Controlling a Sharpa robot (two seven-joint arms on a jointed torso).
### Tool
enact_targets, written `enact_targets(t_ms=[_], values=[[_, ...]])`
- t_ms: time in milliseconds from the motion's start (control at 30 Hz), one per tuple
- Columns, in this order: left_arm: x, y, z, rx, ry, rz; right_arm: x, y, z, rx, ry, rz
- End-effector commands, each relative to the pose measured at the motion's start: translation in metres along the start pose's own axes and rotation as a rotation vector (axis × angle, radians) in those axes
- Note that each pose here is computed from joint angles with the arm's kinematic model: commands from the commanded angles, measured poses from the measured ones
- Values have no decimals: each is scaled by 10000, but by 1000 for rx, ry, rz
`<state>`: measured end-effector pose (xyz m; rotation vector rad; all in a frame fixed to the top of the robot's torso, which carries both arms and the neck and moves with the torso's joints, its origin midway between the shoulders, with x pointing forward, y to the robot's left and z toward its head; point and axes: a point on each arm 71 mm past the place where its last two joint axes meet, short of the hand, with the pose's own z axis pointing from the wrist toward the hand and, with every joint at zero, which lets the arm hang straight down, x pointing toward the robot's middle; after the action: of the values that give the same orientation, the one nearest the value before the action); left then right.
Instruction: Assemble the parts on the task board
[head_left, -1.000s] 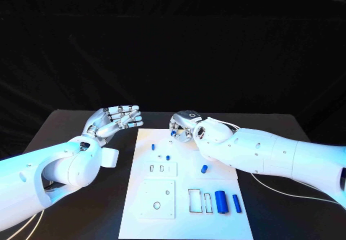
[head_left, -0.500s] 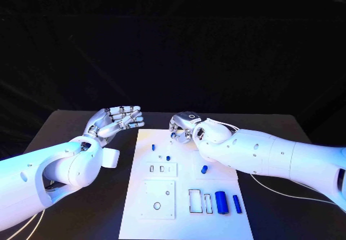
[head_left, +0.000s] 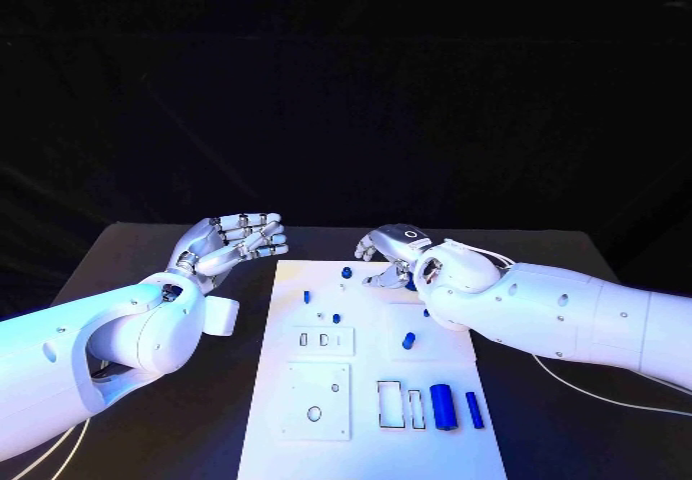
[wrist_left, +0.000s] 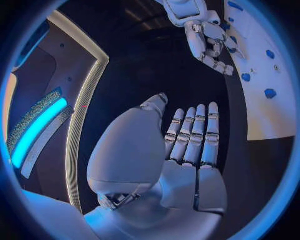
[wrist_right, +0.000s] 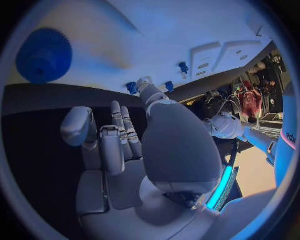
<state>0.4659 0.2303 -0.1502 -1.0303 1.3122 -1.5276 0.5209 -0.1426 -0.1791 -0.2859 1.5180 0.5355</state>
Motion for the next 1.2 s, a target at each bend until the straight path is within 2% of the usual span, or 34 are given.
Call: enact_targets(t_ms=[33, 200, 333, 533, 733, 1200], values=[[4, -14, 7, 9, 15, -2, -102, -83, -108, 28, -21, 36], [-18, -9, 12, 8, 10, 0, -228, -334, -340, 114, -17, 100], [-24, -6, 16, 8, 9, 1, -261, -533, -493, 189, 17, 158], [-23, 0, 21, 7, 11, 0, -253, -734, -600, 247, 73, 192], [-13, 3, 27, 6, 14, -2, -231, -854, -593, 285, 85, 190], [3, 9, 37, 6, 17, -3, -118, -854, -422, 301, 100, 205]])
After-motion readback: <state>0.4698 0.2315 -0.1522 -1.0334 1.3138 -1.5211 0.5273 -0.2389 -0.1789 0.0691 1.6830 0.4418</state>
